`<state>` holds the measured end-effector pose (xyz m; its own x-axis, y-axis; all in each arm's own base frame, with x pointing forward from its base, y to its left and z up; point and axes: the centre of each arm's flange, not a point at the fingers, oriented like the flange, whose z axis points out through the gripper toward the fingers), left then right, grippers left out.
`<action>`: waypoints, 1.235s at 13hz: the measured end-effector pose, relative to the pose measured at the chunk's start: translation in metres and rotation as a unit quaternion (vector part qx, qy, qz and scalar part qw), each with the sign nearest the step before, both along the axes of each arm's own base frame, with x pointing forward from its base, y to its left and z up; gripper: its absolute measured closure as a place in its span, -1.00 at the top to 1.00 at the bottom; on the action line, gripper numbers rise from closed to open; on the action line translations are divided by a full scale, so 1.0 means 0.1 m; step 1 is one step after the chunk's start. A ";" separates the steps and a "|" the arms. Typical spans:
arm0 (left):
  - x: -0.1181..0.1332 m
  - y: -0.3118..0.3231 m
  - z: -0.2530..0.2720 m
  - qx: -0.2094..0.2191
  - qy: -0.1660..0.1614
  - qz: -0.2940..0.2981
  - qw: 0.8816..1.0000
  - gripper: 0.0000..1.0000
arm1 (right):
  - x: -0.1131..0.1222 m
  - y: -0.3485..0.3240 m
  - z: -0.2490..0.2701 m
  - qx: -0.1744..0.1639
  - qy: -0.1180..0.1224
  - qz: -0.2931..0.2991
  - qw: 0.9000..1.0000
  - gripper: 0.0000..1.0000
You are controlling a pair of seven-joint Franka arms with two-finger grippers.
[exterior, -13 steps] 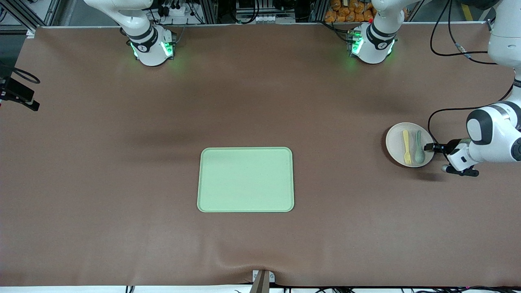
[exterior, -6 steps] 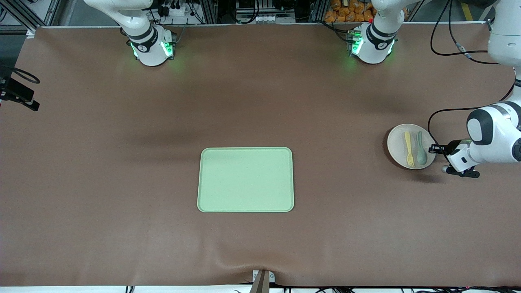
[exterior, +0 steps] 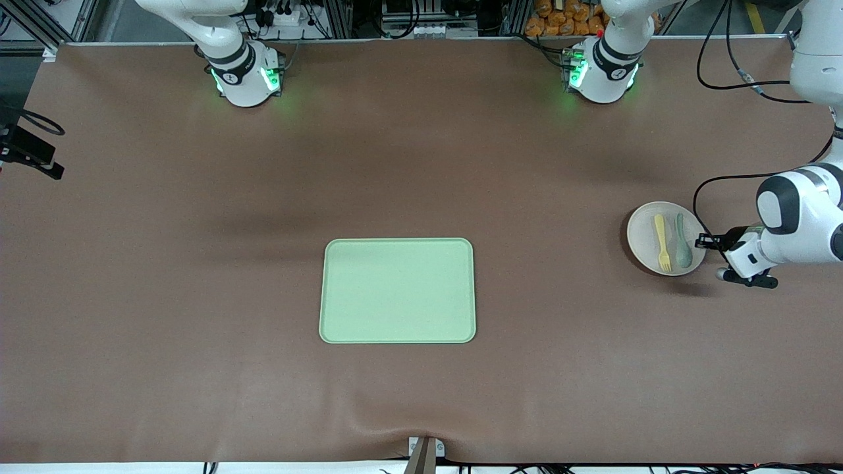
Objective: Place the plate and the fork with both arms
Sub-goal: 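Close the left gripper on the plate rim and slide it inward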
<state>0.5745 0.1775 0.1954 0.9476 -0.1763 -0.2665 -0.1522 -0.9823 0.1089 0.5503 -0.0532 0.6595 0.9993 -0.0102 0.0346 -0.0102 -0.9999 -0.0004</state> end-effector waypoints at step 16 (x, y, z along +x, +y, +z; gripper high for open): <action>0.24 -0.57 0.96 -0.120 -0.060 0.000 0.991 -0.88 | -0.01 0.00 -0.01 0.002 0.004 -0.001 1.000 1.00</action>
<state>0.5988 0.1209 0.2914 0.9701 -0.2203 -0.1019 -0.1777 -0.9307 0.3198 0.5494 -0.0534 0.6586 0.9996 -0.0114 0.0261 -0.0113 -0.9999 -0.0042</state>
